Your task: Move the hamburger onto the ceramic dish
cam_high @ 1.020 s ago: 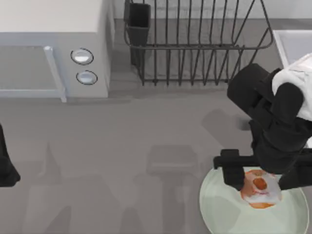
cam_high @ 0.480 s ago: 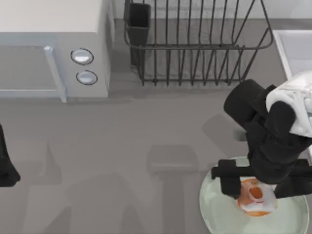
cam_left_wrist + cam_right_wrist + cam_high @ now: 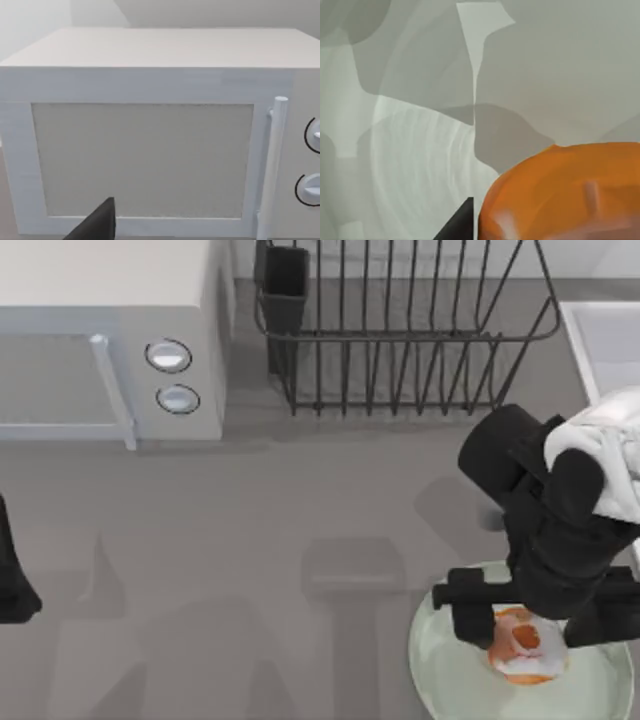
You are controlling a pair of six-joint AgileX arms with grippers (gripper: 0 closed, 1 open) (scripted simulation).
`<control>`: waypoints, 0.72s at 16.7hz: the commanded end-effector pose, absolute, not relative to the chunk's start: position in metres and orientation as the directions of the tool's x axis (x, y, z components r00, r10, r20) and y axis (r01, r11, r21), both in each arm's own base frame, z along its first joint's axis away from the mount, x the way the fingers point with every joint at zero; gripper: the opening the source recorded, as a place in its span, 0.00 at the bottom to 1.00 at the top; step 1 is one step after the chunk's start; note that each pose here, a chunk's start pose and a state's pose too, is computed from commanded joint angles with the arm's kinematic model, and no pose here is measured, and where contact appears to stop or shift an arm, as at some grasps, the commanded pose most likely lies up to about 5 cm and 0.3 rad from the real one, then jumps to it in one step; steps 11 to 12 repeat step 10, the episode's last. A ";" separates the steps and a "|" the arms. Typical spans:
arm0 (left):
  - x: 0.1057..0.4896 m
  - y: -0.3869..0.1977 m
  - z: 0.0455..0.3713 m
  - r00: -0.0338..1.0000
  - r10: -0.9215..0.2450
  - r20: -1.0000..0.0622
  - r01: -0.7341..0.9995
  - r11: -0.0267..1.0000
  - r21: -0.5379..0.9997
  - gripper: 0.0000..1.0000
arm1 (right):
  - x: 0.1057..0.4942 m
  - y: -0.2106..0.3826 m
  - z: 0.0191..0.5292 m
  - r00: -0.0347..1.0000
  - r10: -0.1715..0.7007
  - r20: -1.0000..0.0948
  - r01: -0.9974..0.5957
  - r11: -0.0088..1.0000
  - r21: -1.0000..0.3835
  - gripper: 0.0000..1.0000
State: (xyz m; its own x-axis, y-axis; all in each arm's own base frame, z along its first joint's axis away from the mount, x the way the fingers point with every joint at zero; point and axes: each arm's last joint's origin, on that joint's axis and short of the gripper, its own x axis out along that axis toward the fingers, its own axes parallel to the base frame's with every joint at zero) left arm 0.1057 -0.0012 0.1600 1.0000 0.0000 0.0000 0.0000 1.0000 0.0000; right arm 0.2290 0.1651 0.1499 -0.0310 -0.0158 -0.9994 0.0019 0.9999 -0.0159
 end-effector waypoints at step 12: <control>0.106 -0.001 0.160 1.000 0.000 0.000 0.000 1.000 0.000 1.00 | 0.229 0.165 0.150 -0.031 -0.016 -0.999 0.002 1.000 -0.016 1.00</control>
